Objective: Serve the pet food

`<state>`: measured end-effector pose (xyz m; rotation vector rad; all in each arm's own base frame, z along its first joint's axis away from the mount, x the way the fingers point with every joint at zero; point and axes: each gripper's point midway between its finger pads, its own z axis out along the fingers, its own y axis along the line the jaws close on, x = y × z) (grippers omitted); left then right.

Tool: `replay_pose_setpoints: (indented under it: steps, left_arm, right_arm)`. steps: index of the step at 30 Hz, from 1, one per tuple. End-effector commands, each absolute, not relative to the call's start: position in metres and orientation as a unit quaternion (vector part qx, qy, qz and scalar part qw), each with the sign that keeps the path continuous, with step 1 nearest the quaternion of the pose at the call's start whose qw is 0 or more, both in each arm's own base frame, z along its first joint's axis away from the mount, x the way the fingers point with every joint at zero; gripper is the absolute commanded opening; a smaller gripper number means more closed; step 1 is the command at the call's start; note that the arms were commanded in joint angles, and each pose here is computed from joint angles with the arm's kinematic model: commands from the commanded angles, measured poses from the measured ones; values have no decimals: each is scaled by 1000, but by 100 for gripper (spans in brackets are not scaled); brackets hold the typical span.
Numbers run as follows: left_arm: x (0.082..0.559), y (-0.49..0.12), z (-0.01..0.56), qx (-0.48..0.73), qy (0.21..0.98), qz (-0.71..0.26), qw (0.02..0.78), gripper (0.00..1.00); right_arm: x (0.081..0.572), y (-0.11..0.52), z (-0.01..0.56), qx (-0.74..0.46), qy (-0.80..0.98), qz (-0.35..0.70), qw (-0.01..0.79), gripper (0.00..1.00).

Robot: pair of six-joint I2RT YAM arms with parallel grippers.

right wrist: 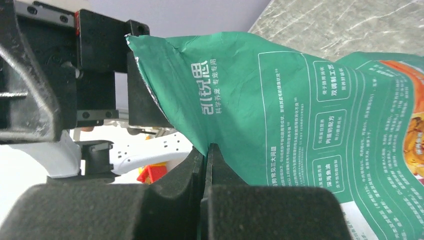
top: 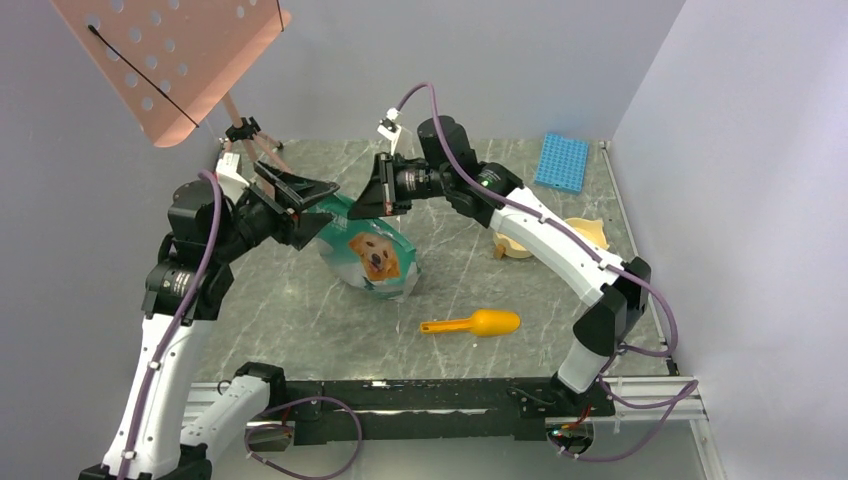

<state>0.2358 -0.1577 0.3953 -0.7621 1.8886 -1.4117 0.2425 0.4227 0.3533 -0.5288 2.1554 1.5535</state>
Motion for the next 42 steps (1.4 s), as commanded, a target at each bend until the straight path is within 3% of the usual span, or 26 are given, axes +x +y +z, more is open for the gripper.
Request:
replay_pose_setpoints:
  steps: [1, 3, 8, 12, 15, 21, 33, 42]
  left_arm:
    - [250, -154, 381, -367, 708, -530, 287, 80]
    - [256, -152, 378, -369, 712, -521, 293, 78]
    - [266, -158, 379, -353, 720, -523, 290, 73]
    - [267, -163, 379, -337, 727, -526, 286, 70]
    - [266, -161, 383, -323, 732, -519, 301, 68]
    - [262, -160, 383, -312, 739, -513, 306, 65]
    - [254, -161, 381, -285, 753, -505, 312, 61]
    - [236, -160, 385, -231, 765, -493, 344, 55]
  right_arm:
    - [215, 400, 422, -254, 718, 588, 272, 4]
    - [220, 395, 416, -263, 734, 557, 287, 20]
    - [232, 380, 419, -278, 757, 492, 329, 42]
    - [240, 363, 421, -294, 773, 423, 371, 52]
    - [241, 353, 418, -316, 770, 385, 399, 54]
    - [242, 357, 422, -352, 745, 364, 434, 51]
    - [247, 380, 410, -399, 734, 342, 430, 24]
    - [239, 379, 395, -410, 737, 350, 407, 19]
